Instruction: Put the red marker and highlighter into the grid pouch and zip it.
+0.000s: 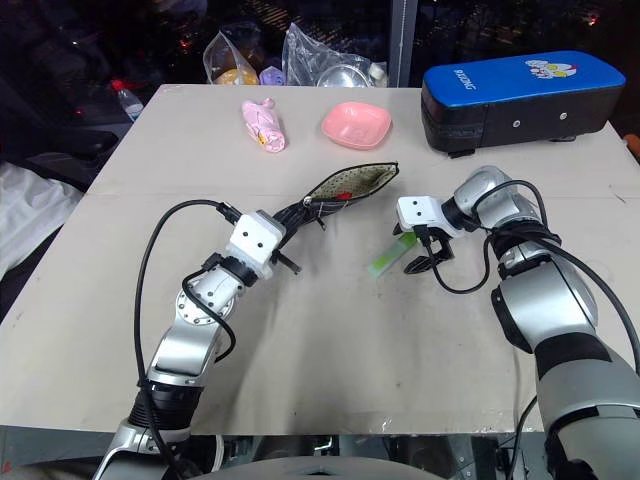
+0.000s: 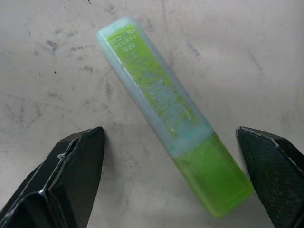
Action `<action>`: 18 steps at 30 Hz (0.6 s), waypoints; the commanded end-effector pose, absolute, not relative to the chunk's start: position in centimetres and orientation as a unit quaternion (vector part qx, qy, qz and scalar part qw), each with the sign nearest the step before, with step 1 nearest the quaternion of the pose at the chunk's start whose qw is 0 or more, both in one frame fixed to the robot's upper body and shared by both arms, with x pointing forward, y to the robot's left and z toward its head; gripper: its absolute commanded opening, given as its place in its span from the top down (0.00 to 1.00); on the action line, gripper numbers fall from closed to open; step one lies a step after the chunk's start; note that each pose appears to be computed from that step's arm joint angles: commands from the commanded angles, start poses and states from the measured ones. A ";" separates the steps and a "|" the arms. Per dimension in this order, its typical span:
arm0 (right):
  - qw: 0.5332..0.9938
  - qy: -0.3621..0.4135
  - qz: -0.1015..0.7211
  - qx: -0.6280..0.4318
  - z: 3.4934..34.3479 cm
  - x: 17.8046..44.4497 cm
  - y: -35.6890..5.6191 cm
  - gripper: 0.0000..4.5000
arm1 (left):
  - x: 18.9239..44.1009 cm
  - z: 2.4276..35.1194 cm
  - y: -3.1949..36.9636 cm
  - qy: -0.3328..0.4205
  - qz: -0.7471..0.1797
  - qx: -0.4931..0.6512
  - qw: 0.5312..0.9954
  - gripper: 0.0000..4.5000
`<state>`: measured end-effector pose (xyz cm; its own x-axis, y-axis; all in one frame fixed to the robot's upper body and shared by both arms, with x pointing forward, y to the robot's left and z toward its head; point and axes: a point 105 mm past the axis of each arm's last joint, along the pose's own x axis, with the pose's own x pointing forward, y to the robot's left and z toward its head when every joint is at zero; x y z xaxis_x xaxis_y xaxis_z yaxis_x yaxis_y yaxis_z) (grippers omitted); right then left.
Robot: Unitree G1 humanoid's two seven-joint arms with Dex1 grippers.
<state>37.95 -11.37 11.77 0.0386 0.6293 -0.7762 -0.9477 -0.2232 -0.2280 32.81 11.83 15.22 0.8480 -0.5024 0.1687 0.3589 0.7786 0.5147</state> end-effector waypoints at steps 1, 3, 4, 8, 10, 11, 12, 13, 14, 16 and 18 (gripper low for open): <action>0.600 0.213 0.651 -0.413 11.4 38.4 -11.1 0.01 | 32.4 17.0 11.8 -0.183 -0.219 0.245 0.927 1.00; 0.597 0.232 0.648 -0.412 11.1 38.3 -11.5 0.20 | 32.4 17.0 11.8 -0.183 -0.218 0.245 0.927 1.00; 0.595 0.241 0.647 -0.412 11.0 38.3 -11.7 0.28 | 32.5 17.0 11.8 -0.183 -0.218 0.245 0.927 1.00; 0.596 0.257 0.644 -0.404 10.8 38.1 -12.7 0.69 | 32.5 16.9 11.7 -0.182 -0.219 0.244 0.927 1.00; 0.603 0.255 0.642 -0.399 10.9 38.1 -12.9 0.83 | 32.5 16.9 11.6 -0.182 -0.221 0.243 0.927 1.00; 0.607 0.251 0.642 -0.396 11.0 38.1 -13.0 0.83 | 32.5 16.8 11.5 -0.182 -0.222 0.243 0.927 1.00; 0.610 0.247 0.643 -0.392 11.2 38.1 -13.2 0.83 | 32.5 16.8 11.4 -0.182 -0.224 0.242 0.926 1.00; 0.615 0.242 0.644 -0.387 11.5 38.1 -13.4 0.83 | 32.5 16.8 11.4 -0.182 -0.225 0.242 0.926 1.00; 0.619 0.233 0.643 -0.386 11.8 38.1 -13.6 0.83 | 32.5 16.8 11.3 -0.182 -0.227 0.242 0.926 1.00; 0.634 0.201 0.630 -0.400 12.6 38.5 -13.8 0.83 | 32.6 16.8 11.1 -0.183 -0.231 0.242 0.925 1.00; 0.647 0.152 0.628 -0.405 14.1 38.8 -13.4 0.83 | 32.7 16.8 11.0 -0.183 -0.235 0.241 0.924 1.00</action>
<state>38.33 -13.46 11.98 0.1094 0.6430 -0.7580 -0.9626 -0.1217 -0.2422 32.88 11.66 15.37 0.8490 -0.4987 0.1748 0.3549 0.7832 0.5105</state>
